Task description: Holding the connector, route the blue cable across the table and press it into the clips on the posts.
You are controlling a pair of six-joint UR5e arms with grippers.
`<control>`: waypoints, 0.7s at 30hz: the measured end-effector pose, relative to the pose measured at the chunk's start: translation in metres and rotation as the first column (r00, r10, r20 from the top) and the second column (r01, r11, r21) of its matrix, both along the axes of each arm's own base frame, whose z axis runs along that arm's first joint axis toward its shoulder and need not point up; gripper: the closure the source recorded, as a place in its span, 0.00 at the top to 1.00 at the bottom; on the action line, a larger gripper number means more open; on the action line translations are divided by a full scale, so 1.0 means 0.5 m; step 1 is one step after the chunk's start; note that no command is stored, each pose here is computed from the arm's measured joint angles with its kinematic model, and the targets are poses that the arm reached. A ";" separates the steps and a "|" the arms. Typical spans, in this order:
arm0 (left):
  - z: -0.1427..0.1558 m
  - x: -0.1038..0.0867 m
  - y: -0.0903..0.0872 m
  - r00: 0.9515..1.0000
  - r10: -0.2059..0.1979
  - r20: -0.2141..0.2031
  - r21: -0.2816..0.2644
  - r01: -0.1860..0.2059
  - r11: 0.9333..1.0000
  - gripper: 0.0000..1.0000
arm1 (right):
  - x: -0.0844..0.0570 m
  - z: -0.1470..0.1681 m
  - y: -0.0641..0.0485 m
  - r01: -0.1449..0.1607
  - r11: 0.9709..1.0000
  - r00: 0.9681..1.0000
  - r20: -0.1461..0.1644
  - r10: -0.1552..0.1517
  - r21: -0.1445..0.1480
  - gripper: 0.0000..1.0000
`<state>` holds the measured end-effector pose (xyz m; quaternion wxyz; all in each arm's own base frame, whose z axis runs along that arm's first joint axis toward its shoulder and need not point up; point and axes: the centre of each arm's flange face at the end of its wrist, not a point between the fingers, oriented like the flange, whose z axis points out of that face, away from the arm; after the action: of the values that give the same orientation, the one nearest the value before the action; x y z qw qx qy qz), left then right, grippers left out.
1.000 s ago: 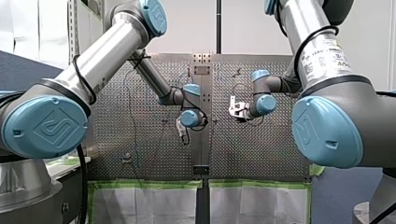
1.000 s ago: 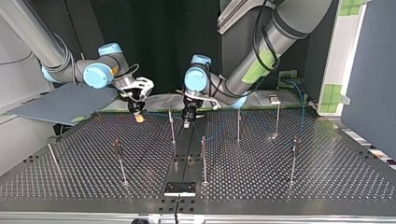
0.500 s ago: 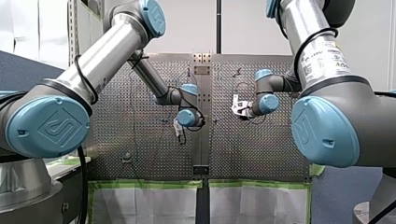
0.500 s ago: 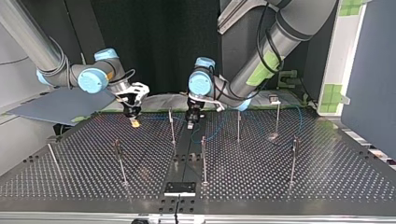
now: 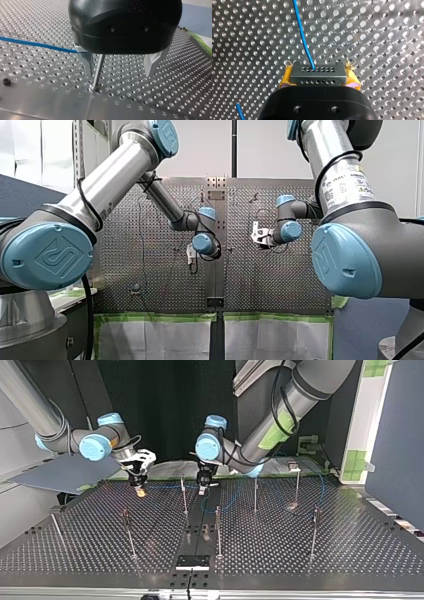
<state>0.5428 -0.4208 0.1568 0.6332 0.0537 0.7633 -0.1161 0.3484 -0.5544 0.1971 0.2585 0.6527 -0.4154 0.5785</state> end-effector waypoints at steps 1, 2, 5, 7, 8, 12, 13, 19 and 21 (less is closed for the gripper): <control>0.007 -0.004 -0.002 1.000 0.002 0.001 0.006 -0.002 1.000 1.00 | -0.003 0.000 -0.001 0.002 1.000 1.000 0.000 -0.002 0.001 0.00; 0.016 -0.009 -0.005 1.000 0.005 0.002 0.012 -0.005 1.000 1.00 | -0.006 0.000 -0.003 0.005 1.000 1.000 -0.001 -0.005 0.002 0.00; 0.041 -0.026 -0.015 1.000 0.010 0.004 0.024 -0.010 1.000 1.00 | -0.015 -0.001 -0.007 0.013 1.000 1.000 -0.002 -0.013 0.008 0.00; 0.059 -0.040 -0.024 1.000 0.010 0.006 0.029 -0.010 1.000 1.00 | -0.021 -0.001 -0.010 0.018 1.000 1.000 -0.003 -0.018 0.011 0.00; 0.071 -0.050 -0.030 1.000 0.010 0.007 0.032 -0.010 0.999 1.00 | -0.025 -0.001 -0.011 0.021 1.000 1.000 -0.004 -0.021 0.013 0.00; 0.110 -0.087 -0.052 1.000 0.009 0.009 0.040 -0.009 0.999 1.00 | -0.038 -0.001 -0.017 0.032 0.999 0.999 -0.008 -0.032 0.019 0.00; 0.115 -0.095 -0.057 1.000 0.009 0.008 0.043 -0.009 0.999 1.00 | -0.041 -0.001 -0.018 0.034 0.999 0.999 -0.008 -0.034 0.019 0.00; 0.129 -0.150 -0.088 1.000 0.008 -0.015 0.072 -0.007 0.997 1.00 | -0.056 0.004 -0.027 0.047 0.999 0.999 -0.009 -0.047 0.017 0.00; 0.129 -0.167 -0.098 1.000 0.008 -0.022 0.083 -0.006 0.997 1.00 | -0.061 0.009 -0.031 0.052 0.999 0.999 -0.008 -0.052 0.013 0.00</control>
<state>0.4594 -0.4699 0.2213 0.6221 0.0762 0.7748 -0.0828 0.3178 -0.5698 0.2016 0.2706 0.6457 -0.4350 0.5662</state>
